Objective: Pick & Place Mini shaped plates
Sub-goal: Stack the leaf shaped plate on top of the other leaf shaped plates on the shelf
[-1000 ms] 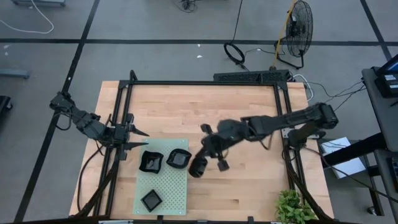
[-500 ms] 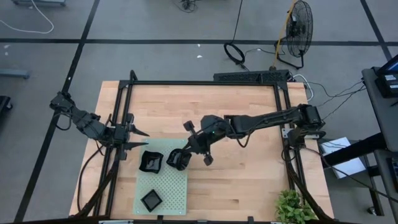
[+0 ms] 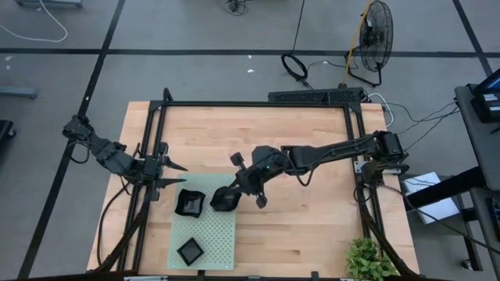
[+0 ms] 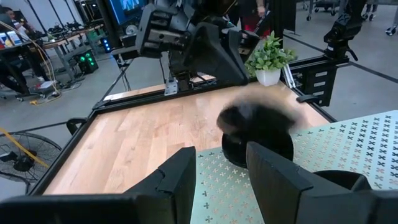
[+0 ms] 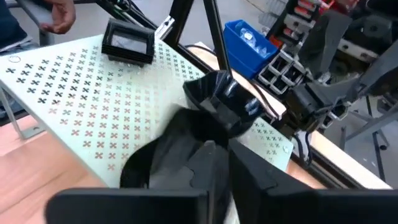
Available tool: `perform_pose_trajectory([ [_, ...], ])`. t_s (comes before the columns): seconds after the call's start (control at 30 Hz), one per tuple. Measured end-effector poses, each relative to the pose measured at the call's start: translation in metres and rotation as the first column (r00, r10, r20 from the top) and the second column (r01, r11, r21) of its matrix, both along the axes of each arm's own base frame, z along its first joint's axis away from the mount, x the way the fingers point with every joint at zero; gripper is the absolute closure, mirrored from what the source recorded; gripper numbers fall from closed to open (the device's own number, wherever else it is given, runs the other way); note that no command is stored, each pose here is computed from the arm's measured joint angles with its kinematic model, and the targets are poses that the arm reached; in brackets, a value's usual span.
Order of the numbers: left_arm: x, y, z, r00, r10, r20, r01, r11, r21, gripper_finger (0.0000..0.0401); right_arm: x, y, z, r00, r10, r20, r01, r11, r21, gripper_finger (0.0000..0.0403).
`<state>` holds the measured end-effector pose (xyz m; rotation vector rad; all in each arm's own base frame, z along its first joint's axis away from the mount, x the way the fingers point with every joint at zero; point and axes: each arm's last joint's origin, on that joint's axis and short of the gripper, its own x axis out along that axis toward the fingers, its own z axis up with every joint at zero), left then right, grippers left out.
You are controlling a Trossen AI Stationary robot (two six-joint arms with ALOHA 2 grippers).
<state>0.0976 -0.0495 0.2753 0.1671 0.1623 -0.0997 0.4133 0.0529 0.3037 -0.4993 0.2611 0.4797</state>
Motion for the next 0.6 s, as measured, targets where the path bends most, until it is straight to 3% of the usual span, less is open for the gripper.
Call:
perform_pose_trajectory([
  [0.23,0.000,0.000,0.000,1.000,0.000,0.000,0.000,1.000,0.000,0.0254,0.001,-0.005,-0.006,0.992,-0.125,0.002,0.125,0.991,-0.039,0.0313],
  [0.43,0.000,0.000,0.000,1.000,0.000,0.000,0.000,1.000,0.002,0.0254,0.002,0.002,0.001,0.990,-0.113,0.081,0.115,0.993,-0.020,0.0280],
  [0.6,0.000,0.000,0.000,1.000,-0.001,0.001,0.001,1.000,0.005,0.0254,0.002,0.007,0.001,0.990,-0.136,0.038,0.133,0.988,0.081,0.0276],
])
